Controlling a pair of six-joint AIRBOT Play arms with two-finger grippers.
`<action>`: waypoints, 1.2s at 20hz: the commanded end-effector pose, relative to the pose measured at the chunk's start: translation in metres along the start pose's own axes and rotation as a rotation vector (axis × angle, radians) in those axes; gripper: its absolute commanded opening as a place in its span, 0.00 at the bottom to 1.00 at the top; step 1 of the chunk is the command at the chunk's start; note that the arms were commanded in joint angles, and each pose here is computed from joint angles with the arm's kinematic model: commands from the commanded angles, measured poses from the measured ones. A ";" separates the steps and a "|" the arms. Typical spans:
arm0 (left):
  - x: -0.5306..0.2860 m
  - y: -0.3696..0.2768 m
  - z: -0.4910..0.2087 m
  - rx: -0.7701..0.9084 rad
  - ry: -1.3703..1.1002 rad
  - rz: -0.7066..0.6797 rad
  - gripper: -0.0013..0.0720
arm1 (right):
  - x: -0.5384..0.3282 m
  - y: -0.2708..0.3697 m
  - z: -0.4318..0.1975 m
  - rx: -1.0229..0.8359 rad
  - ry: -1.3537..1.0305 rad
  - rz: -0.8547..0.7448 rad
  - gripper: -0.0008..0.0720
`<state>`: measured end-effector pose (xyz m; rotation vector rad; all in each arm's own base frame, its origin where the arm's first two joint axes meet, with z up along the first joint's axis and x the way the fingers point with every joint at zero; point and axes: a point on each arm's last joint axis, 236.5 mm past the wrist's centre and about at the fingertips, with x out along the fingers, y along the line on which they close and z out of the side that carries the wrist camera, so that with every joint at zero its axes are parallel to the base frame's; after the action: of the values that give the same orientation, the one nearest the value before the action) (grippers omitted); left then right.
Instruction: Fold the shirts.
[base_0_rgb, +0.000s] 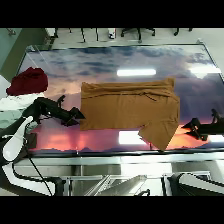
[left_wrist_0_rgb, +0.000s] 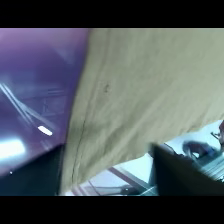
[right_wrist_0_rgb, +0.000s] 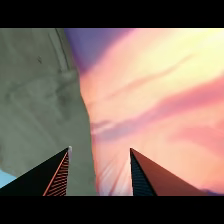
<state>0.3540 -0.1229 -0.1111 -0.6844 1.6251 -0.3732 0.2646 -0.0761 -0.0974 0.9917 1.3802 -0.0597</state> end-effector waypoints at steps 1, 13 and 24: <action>0.012 -0.013 -0.002 0.019 -0.017 -0.036 0.44 | 0.027 -0.006 -0.027 0.007 0.062 -0.011 0.60; -0.017 -0.033 -0.003 0.084 0.015 -0.012 0.03 | 0.044 0.035 -0.022 -0.087 0.056 0.007 0.04; -0.091 0.026 -0.091 0.098 0.123 0.431 0.03 | -0.055 -0.019 -0.105 -0.050 0.011 -0.440 0.04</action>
<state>0.2895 -0.0783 -0.0454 -0.2792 1.7750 -0.2489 0.1795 -0.0460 -0.0563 0.6677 1.5799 -0.2646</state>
